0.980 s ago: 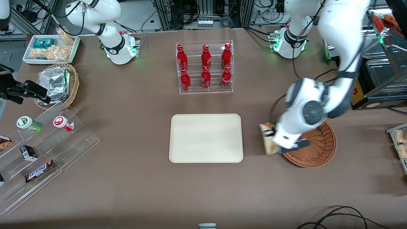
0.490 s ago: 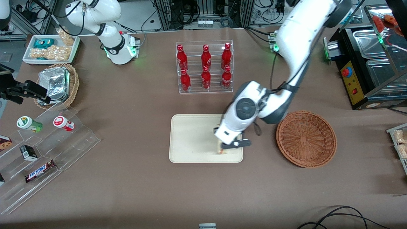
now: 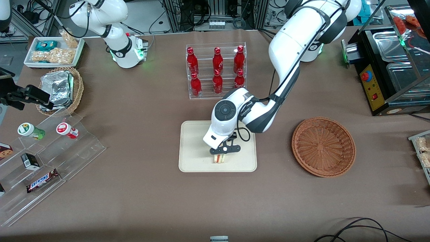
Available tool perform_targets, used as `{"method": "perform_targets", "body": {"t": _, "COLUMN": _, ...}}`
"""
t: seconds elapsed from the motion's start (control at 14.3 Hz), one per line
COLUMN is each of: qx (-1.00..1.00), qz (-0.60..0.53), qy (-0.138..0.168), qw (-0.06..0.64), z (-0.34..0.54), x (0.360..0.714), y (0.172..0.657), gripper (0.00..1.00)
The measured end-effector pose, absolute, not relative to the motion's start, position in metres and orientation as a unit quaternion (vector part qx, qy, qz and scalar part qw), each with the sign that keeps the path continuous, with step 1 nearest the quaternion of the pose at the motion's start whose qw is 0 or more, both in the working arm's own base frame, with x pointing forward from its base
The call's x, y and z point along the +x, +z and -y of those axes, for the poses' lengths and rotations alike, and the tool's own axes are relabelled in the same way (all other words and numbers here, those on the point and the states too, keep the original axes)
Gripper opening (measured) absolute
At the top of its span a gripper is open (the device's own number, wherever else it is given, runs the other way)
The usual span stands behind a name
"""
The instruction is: Place sandwich from basket to tray
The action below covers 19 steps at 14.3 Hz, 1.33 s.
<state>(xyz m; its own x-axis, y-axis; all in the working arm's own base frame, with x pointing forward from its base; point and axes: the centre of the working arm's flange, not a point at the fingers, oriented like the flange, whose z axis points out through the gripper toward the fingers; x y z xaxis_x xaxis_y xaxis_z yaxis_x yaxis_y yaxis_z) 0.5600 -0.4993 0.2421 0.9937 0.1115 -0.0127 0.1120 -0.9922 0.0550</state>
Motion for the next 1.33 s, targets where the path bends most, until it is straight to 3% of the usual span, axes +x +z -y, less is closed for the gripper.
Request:
{"method": "perform_targets", "body": {"t": 0.14, "qx": 0.998, "qz": -0.055, "qy": -0.008, "qw": 0.026, "z": 0.500, "x": 0.559, "y": 0.236, "gripper": 0.19}}
{"method": "perform_targets", "body": {"t": 0.42, "qx": 0.997, "qz": -0.063, "qy": 0.008, "qw": 0.040, "z": 0.503, "x": 0.567, "y": 0.263, "gripper": 0.56}}
{"method": "perform_targets", "body": {"t": 0.7, "qx": 0.998, "qz": -0.066, "qy": 0.016, "qw": 0.014, "z": 0.487, "x": 0.560, "y": 0.379, "gripper": 0.97}}
{"method": "perform_targets", "body": {"t": 0.84, "qx": 0.997, "qz": -0.076, "qy": 0.027, "qw": -0.001, "z": 0.462, "x": 0.553, "y": 0.445, "gripper": 1.00}}
{"method": "perform_targets", "body": {"t": 0.98, "qx": 0.995, "qz": -0.097, "qy": 0.034, "qw": -0.013, "z": 0.424, "x": 0.551, "y": 0.481, "gripper": 1.00}}
{"method": "perform_targets", "body": {"t": 1.33, "qx": 0.985, "qz": -0.162, "qy": 0.008, "qw": -0.060, "z": 0.308, "x": 0.568, "y": 0.467, "gripper": 1.00}}
